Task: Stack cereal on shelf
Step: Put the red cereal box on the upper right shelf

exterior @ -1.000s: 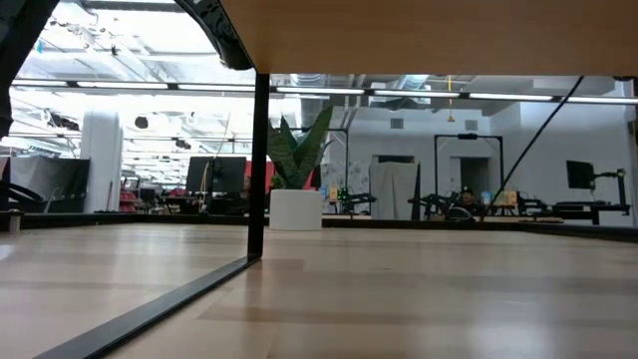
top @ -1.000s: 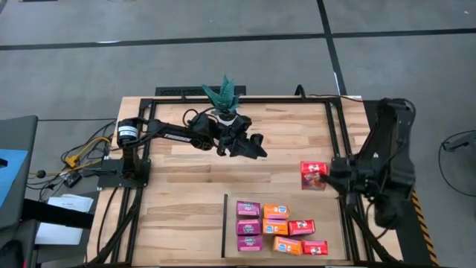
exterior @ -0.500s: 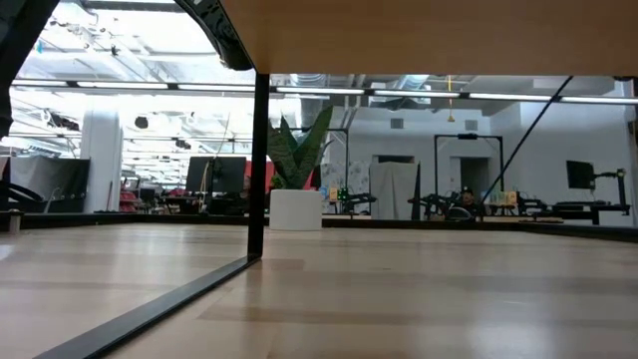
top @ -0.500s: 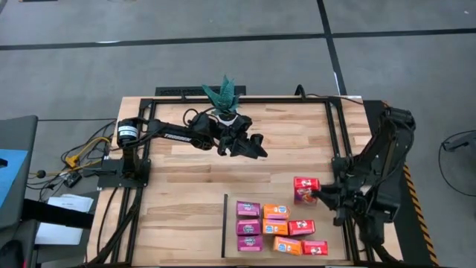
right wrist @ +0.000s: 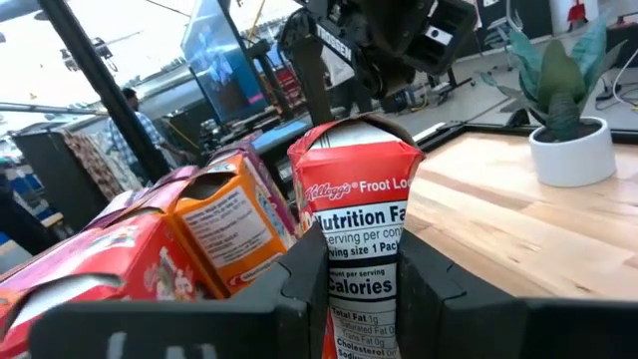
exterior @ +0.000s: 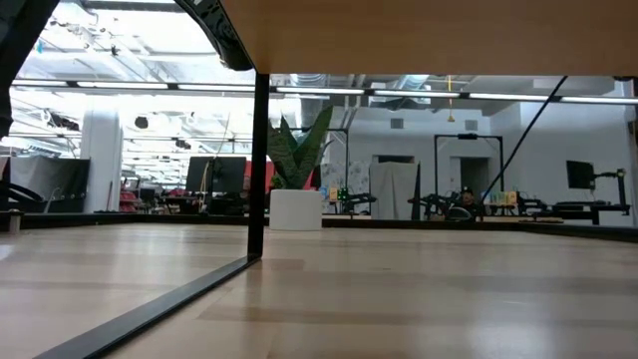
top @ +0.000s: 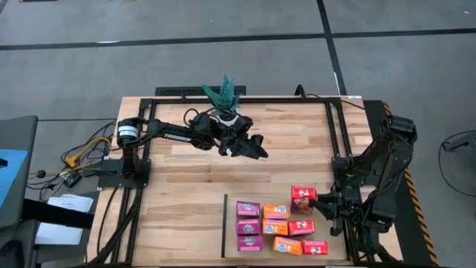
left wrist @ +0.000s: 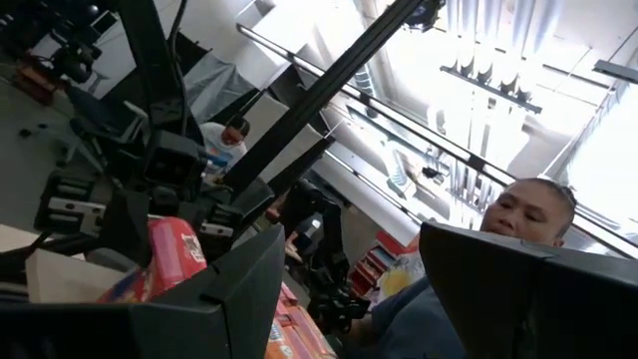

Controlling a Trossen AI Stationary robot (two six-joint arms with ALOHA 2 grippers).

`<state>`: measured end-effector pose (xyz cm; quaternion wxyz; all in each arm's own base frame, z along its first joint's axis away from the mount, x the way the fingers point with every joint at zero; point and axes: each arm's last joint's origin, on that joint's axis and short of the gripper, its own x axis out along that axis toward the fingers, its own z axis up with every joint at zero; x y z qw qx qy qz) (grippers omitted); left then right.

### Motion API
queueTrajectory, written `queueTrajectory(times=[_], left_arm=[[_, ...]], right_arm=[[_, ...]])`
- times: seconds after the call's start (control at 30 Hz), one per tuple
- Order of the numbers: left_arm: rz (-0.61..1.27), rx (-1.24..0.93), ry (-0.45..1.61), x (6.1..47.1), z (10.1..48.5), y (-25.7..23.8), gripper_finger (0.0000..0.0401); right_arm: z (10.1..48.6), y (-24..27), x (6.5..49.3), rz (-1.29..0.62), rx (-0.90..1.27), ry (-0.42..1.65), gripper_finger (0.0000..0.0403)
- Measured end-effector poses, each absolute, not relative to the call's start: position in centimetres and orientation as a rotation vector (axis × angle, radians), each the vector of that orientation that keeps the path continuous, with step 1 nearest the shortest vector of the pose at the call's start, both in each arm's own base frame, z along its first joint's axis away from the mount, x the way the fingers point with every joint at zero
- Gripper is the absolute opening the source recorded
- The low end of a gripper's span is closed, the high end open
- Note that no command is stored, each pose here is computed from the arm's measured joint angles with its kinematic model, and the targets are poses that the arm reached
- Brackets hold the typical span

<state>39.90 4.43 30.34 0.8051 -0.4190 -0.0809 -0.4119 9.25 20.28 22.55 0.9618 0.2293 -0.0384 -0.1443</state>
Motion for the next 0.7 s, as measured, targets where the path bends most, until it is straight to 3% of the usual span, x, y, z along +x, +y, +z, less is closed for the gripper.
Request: queueTrajectory(times=[0.33, 0.7], left_arm=[[-0.879, -0.908, -0.164, 39.94, 30.28, 4.43, 0.0224], [-0.886, -0.923, -0.131, 40.04, 30.13, 4.29, 0.0224]], right_arm=[[22.24, 20.94, 8.59, -0.256, 0.485, -0.043, 0.0114], [21.99, 21.14, 8.47, -0.249, 0.534, 0.085, 0.021]])
